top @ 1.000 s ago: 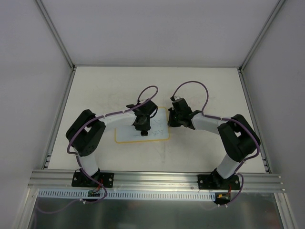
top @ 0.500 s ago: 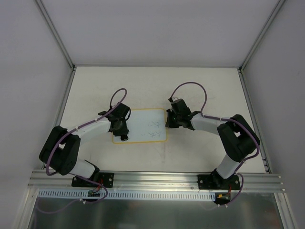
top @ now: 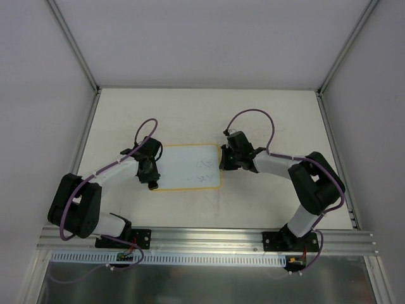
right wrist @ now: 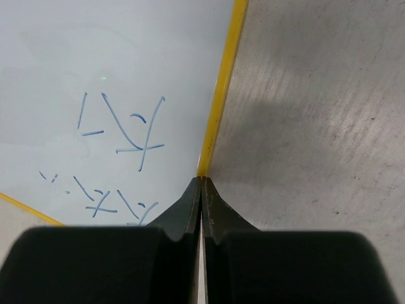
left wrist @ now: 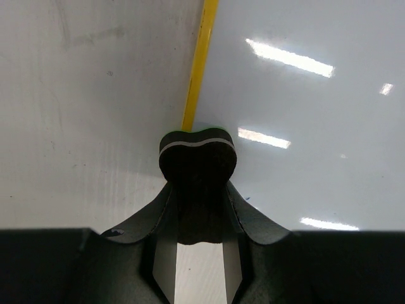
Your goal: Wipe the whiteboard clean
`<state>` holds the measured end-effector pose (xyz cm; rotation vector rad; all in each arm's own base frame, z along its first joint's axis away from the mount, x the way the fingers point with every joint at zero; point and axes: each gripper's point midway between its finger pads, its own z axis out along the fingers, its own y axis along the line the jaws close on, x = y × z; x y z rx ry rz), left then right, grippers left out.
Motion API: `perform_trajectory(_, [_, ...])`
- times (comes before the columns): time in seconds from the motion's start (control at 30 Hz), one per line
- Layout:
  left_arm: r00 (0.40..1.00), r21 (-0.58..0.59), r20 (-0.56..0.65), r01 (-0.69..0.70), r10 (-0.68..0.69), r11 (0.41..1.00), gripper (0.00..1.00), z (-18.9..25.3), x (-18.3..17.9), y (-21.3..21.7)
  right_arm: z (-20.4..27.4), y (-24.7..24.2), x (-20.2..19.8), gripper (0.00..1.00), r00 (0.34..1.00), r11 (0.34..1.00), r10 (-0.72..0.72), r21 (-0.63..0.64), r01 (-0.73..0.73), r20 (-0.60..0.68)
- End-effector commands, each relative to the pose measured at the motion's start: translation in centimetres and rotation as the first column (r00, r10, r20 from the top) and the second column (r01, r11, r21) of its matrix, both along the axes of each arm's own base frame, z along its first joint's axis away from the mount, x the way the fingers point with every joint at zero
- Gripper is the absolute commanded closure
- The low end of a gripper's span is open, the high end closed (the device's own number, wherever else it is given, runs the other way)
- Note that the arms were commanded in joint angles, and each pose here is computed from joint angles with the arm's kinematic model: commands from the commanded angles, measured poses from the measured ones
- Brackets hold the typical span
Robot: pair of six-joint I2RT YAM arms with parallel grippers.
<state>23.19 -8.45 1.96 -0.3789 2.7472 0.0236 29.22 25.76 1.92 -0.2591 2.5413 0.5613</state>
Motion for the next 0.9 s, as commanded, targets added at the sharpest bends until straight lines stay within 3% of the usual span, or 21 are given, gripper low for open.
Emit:
perform_trajectory(0.0, [1.000,0.053,-0.015,0.014,-0.013,0.999,1.00,0.0,-0.5,1.3,-3.3,-1.8,-2.8,1.00,0.993,0.996,-0.001,-0.086,-0.009,-0.116])
perform_trajectory(0.37, [0.997,0.032,-0.074,0.028,-0.026,0.999,1.00,-1.1,-1.0,0.3,-3.4,-1.8,-2.9,1.00,0.993,0.996,0.003,-0.086,-0.013,-0.117])
perform_trajectory(0.87, [0.981,-0.005,-0.129,0.146,-0.145,0.989,1.00,-2.0,-0.3,-5.3,-3.3,-2.0,-2.7,1.00,0.994,0.996,-0.005,-0.093,-0.005,-0.107])
